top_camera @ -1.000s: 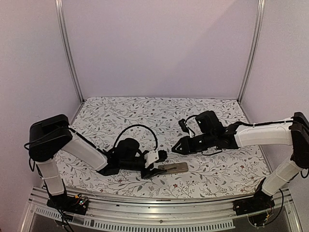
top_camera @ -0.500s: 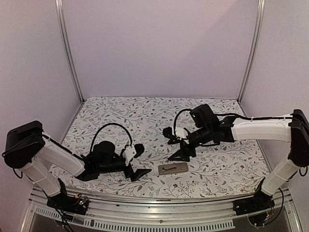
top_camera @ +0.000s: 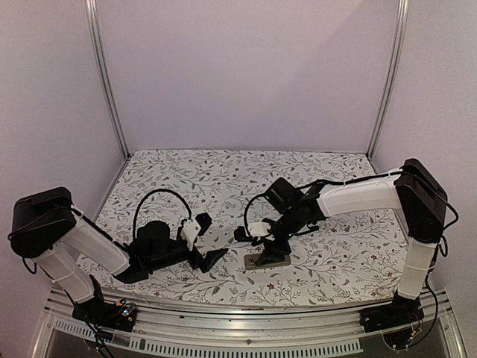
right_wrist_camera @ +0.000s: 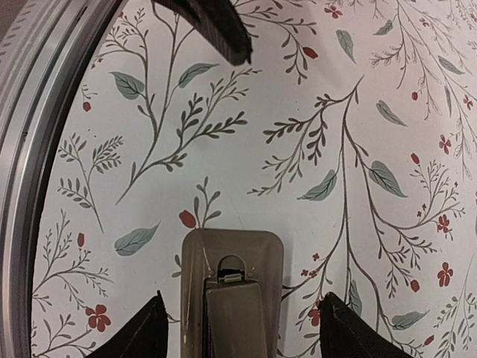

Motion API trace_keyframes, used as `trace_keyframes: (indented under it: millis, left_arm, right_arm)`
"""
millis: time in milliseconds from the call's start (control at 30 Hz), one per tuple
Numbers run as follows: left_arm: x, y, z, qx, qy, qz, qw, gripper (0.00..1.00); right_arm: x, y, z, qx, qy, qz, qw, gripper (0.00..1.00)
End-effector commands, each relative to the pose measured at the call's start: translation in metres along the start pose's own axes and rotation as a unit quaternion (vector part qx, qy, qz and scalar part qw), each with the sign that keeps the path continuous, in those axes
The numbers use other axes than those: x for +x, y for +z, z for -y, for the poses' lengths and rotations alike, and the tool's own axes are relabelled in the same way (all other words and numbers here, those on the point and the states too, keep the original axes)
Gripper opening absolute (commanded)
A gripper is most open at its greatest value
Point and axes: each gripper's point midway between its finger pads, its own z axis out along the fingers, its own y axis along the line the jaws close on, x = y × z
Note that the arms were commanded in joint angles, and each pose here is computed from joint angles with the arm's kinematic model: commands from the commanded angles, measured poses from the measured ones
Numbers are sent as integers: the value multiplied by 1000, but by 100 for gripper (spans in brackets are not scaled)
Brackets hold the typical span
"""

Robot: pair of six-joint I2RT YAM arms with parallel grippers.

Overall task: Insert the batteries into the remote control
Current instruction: Adjust the battery cover on the remote control without the battery cover.

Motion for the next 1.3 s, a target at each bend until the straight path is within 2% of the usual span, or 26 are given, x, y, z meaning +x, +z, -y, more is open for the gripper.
trace_keyframes:
  millis: [0,267,400,1133,1200,1267]
  left_arm:
    - [-1,2,-9,-15,-5,9,1000,96]
    - [3,5,-11,-14,6,3,1000,96]
    - [3,7,-9,-10,9,1,1000,96]
    - [3,9,-10,-10,20,-2,1000,96]
    - [4,9,-10,-10,20,-3,1000,96]
    - [4,9,-9,-8,20,-3,1000,96]
  right_arm:
    - [9,11,-6,-26,7,-16,1000,65]
    - [14,12,-11,-34,20,-21,999,53]
    - [16,14,-13,-37,26,-22,999,42]
    - [-1,0,-11,-30,27,3,999,27]
    - [-1,0,-12,-30,28,4,999,27]
    - [0,1,-11,-30,29,2,999,34]
